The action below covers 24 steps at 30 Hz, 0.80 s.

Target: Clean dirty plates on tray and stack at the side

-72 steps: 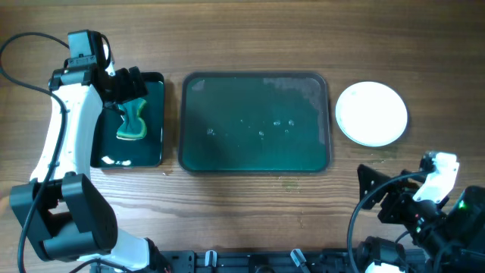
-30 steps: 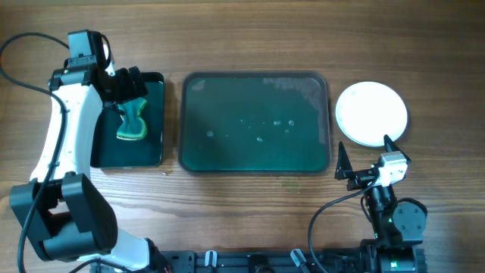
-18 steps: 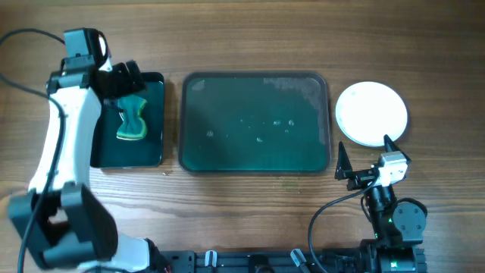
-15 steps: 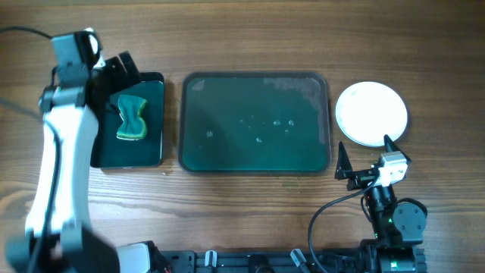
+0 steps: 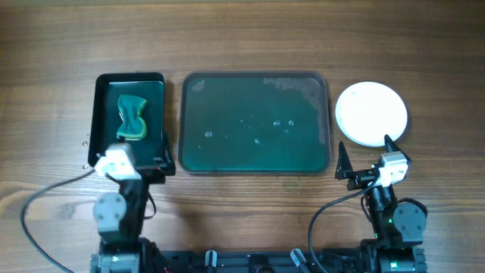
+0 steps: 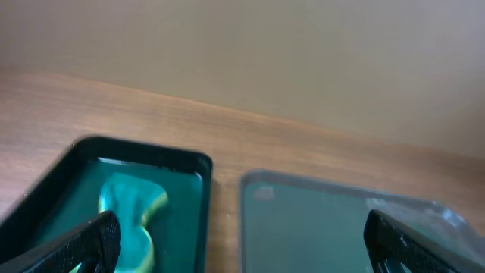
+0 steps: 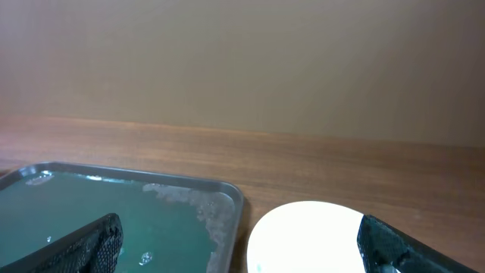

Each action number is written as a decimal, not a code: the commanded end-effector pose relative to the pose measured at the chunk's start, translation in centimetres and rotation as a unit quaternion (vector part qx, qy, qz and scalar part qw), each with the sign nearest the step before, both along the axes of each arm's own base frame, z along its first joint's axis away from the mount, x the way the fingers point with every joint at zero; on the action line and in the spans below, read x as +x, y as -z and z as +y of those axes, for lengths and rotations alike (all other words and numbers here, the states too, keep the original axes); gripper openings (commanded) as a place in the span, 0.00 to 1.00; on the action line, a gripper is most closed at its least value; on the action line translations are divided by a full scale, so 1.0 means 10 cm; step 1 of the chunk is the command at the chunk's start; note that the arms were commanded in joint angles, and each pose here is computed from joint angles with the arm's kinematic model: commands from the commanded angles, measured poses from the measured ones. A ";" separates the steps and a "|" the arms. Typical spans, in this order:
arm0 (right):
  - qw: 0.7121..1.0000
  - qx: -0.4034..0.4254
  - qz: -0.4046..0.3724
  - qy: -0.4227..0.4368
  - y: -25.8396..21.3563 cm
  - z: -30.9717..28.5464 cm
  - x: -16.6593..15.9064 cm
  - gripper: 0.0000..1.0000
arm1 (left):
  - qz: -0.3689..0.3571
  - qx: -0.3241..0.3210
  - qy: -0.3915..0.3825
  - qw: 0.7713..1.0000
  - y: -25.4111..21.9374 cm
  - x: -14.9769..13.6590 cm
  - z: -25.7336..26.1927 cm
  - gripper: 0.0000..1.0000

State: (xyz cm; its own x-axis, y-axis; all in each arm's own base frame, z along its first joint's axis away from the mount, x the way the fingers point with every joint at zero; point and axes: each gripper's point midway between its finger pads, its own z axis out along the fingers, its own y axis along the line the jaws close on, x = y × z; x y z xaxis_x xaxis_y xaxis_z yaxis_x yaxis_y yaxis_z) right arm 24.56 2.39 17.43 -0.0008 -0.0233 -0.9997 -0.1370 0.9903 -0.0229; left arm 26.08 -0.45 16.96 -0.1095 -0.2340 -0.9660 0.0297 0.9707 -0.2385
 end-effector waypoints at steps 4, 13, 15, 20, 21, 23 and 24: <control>1.000 0.006 -0.005 0.003 -0.02 -0.01 0.00 1.00 | 0.010 0.001 -0.007 1.000 0.23 -0.13 0.00 1.00; 1.000 0.006 -0.005 0.003 -0.02 -0.01 0.00 1.00 | -0.014 0.002 -0.017 1.000 0.12 -0.15 0.03 1.00; 1.000 0.006 -0.005 0.003 -0.02 -0.01 0.00 1.00 | -0.013 0.002 -0.017 1.000 0.13 -0.15 0.03 1.00; 1.000 0.006 -0.005 0.003 -0.02 -0.01 0.00 1.00 | -0.013 0.002 -0.017 1.000 0.13 -0.15 0.03 1.00; 1.000 0.006 -0.005 0.003 -0.02 -0.01 0.00 1.00 | -0.013 0.002 -0.017 1.000 0.13 -0.15 0.03 1.00; 1.000 0.006 -0.005 0.003 -0.02 -0.01 0.00 1.00 | -0.013 0.002 -0.017 1.000 0.13 -0.15 0.03 1.00; 1.000 0.006 -0.005 0.003 -0.02 -0.01 0.00 1.00 | -0.013 0.002 -0.017 1.000 0.13 -0.15 0.03 1.00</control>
